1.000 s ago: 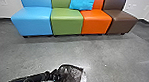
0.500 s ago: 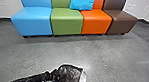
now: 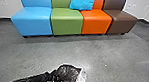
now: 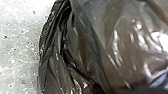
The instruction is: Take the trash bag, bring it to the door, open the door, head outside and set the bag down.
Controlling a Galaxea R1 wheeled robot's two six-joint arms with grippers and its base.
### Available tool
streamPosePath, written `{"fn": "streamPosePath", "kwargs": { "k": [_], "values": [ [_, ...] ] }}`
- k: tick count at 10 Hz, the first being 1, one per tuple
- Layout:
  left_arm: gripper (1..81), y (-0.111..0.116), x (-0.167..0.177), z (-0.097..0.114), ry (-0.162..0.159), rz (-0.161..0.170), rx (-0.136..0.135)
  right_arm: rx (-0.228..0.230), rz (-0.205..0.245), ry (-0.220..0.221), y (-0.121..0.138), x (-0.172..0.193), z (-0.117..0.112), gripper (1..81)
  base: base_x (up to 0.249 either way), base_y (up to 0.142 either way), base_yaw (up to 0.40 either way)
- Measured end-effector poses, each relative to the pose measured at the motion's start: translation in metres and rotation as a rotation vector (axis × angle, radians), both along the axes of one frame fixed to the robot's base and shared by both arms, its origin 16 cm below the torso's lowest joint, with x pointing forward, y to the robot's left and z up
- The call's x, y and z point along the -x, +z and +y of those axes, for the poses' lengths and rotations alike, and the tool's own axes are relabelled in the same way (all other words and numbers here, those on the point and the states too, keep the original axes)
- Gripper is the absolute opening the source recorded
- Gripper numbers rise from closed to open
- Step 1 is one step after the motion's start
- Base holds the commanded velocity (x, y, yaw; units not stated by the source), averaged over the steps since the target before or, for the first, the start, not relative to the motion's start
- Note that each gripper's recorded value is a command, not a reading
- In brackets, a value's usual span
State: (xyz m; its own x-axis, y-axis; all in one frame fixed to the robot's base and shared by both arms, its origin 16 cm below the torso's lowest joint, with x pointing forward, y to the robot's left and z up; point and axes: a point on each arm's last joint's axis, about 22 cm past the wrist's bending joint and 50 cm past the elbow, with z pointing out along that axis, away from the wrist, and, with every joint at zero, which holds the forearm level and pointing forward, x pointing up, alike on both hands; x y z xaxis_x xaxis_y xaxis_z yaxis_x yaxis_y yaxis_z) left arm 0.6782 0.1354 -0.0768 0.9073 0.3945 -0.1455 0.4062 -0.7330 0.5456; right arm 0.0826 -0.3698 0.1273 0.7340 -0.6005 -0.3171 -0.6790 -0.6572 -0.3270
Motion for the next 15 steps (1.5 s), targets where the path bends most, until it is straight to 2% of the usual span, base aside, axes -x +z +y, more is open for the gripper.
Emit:
{"fn": "streamPosePath", "kwargs": {
  "k": [4,7,11,12,13,15],
  "values": [
    [1.0,0.0,0.001,0.0,-0.003,-0.001,-0.001,0.0,0.0,0.0,0.0,0.0,0.0,81.1,0.0,0.0,0.0],
    [1.0,-0.003,0.007,0.003,-0.022,-0.006,-0.007,-0.001,0.003,0.0,0.002,0.0,0.001,81.1,0.0,0.0,0.0],
    [1.0,0.013,0.017,0.007,-0.03,0.05,-0.008,-0.003,0.046,-0.002,0.046,-0.006,0.002,81.1,0.0,0.0,0.0],
    [1.0,0.021,0.018,0.01,-0.034,0.055,-0.007,-0.003,0.05,-0.001,0.055,-0.008,0.002,81.1,0.0,0.0,0.0],
    [1.0,0.038,0.018,0.008,-0.045,0.051,0.006,-0.003,0.031,-0.001,0.063,-0.014,0.002,81.1,0.0,0.0,0.0],
    [1.0,0.093,0.001,-0.002,-0.069,0.009,0.041,-0.004,-0.012,-0.001,0.082,-0.024,0.003,81.1,0.0,0.0,0.0]
  ]
}}
